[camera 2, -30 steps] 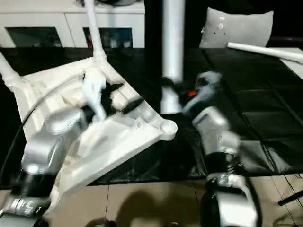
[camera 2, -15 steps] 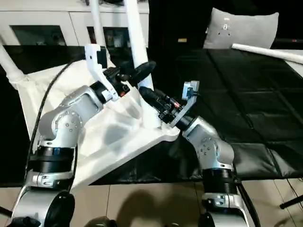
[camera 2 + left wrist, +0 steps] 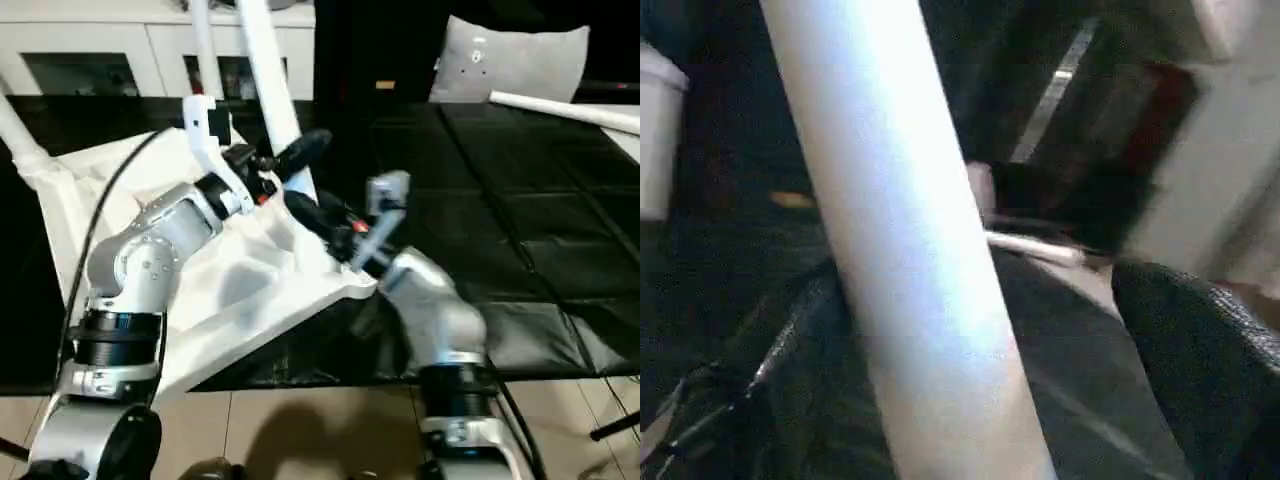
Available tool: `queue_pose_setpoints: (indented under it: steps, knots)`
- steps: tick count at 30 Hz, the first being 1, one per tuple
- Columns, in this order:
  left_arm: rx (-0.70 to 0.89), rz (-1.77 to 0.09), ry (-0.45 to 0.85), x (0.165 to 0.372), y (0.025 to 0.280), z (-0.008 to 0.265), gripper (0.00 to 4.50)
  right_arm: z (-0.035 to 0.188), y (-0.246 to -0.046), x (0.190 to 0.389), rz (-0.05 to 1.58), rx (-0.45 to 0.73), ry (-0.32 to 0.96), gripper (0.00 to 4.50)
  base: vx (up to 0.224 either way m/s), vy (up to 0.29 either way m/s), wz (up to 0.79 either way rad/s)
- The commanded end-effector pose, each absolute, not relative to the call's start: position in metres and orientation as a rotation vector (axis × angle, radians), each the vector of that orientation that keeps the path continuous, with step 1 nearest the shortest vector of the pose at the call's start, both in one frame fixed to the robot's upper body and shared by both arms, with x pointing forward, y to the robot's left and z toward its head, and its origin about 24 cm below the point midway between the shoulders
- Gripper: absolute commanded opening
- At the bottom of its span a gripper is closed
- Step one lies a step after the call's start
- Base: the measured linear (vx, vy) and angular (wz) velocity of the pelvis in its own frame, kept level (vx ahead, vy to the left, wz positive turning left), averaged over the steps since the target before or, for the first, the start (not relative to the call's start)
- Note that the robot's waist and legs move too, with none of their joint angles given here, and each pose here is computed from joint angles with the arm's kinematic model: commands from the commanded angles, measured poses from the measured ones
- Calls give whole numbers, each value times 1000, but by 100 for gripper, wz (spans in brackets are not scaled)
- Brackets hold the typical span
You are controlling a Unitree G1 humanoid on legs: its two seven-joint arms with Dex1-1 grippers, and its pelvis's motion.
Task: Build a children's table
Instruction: Pick table leg
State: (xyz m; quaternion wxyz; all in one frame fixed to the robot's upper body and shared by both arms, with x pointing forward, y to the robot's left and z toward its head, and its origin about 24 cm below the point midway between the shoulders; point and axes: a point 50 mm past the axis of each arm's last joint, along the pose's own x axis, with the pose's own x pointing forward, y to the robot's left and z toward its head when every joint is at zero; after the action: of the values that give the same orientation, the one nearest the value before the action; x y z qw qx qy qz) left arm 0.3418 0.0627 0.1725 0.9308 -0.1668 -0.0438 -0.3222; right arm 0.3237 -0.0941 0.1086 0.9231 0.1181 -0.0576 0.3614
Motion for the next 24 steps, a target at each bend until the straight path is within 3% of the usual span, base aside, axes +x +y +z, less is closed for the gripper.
queue_pose_setpoints:
  steps: [1, 8, 13, 24]
  knots:
    - [-282, -606, -155, 339, 52, 178, 416, 115, -86, 328, 664, 184, -180, 183, 0, 0, 0]
    - [-217, -544, -231, 338, 46, 176, 367, 118, -76, 325, 637, 73, -258, 183, 0, 0, 0]
    - [-289, -509, -227, 339, 43, 173, 324, 121, -74, 326, 588, 43, -332, 183, 0, 0, 0]
    - [-368, -506, -236, 341, 41, 174, 238, 117, -68, 325, 616, -4, -359, 183, 0, 0, 0]
